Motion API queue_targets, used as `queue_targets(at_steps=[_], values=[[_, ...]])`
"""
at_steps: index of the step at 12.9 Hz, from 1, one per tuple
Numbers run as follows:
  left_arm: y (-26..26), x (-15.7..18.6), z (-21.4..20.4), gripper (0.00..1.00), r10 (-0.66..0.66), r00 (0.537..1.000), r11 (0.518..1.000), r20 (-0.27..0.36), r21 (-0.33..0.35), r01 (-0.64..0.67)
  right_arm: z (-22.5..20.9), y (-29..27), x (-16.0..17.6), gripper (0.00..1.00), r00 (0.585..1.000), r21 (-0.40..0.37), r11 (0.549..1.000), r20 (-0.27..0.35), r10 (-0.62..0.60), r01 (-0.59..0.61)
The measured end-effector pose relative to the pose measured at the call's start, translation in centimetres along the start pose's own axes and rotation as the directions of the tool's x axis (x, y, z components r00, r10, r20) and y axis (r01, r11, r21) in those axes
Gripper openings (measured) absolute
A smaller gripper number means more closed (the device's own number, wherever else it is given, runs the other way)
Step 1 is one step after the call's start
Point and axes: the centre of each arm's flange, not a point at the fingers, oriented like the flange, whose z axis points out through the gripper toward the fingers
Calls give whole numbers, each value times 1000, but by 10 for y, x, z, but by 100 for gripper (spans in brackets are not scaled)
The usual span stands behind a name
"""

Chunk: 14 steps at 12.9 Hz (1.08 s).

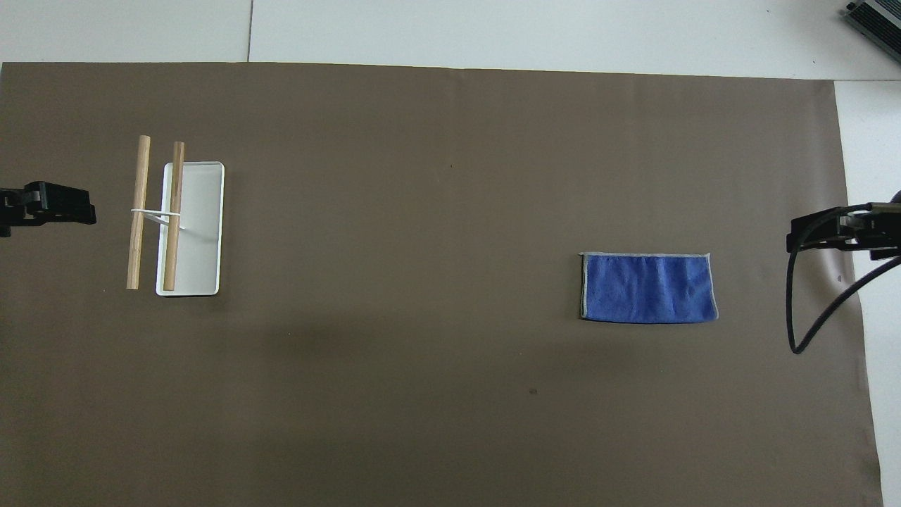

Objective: Right arm passes towel to left arm to hang

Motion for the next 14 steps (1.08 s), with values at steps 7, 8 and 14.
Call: queue_targets(at_steps=[7, 8, 14], values=[[0, 0, 0, 100, 0, 1000, 1000, 0, 0, 0, 1, 1, 0, 100, 1000, 0, 1000, 2, 1, -1], [0, 0, 0, 100, 0, 1000, 1000, 0, 0, 0, 1, 1, 0, 100, 1000, 0, 1000, 3, 2, -2], [0, 0, 0, 100, 0, 1000, 1000, 0, 0, 0, 39, -7, 11, 100, 999, 4, 1000, -50, -13, 13]])
